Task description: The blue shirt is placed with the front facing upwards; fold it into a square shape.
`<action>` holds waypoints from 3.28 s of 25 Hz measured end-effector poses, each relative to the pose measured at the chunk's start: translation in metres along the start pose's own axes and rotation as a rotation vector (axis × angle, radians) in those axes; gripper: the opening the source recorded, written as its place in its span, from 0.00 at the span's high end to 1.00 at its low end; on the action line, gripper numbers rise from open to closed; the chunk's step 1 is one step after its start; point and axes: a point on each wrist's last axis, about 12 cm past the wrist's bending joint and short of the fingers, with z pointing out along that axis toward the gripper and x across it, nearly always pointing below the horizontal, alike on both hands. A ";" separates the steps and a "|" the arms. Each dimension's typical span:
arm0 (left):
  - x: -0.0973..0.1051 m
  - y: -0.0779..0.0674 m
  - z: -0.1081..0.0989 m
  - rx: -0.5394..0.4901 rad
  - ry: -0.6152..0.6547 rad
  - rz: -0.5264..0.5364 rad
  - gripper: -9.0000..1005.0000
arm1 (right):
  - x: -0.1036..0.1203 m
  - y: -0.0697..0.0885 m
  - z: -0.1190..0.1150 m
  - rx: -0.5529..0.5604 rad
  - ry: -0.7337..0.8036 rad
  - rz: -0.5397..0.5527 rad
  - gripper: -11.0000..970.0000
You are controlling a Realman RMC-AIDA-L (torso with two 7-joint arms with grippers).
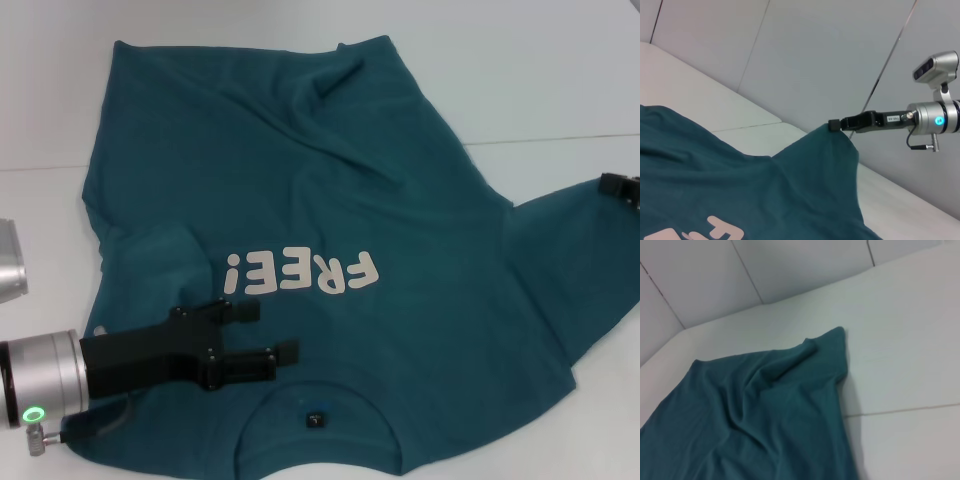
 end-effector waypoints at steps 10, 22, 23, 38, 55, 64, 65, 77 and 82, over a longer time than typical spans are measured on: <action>-0.001 0.000 0.000 -0.004 -0.012 -0.003 0.05 | -0.010 0.002 0.007 0.017 -0.012 -0.044 0.98; -0.001 0.001 -0.002 -0.017 -0.032 -0.010 0.05 | -0.014 0.019 0.018 -0.055 0.007 -0.064 0.98; -0.001 0.001 -0.002 -0.019 -0.033 -0.010 0.05 | -0.014 0.023 0.020 -0.065 0.010 -0.067 0.98; -0.004 0.005 0.002 -0.039 -0.045 -0.012 0.05 | -0.004 0.087 0.069 -0.225 0.117 -0.173 0.98; -0.004 0.008 0.002 -0.063 -0.042 -0.022 0.05 | -0.005 0.075 0.066 -0.147 0.127 -0.121 0.50; -0.003 0.007 0.002 -0.060 -0.037 -0.021 0.06 | 0.011 0.034 0.036 -0.055 0.177 0.066 0.28; -0.003 0.007 0.002 -0.060 -0.037 -0.021 0.05 | 0.014 0.033 0.034 -0.058 0.184 0.073 0.26; -0.002 0.007 0.002 -0.061 -0.037 -0.025 0.05 | 0.033 0.033 0.035 -0.056 0.247 0.090 0.29; 0.000 0.006 0.002 -0.058 -0.037 -0.033 0.05 | 0.032 0.038 0.041 -0.069 0.247 0.081 0.30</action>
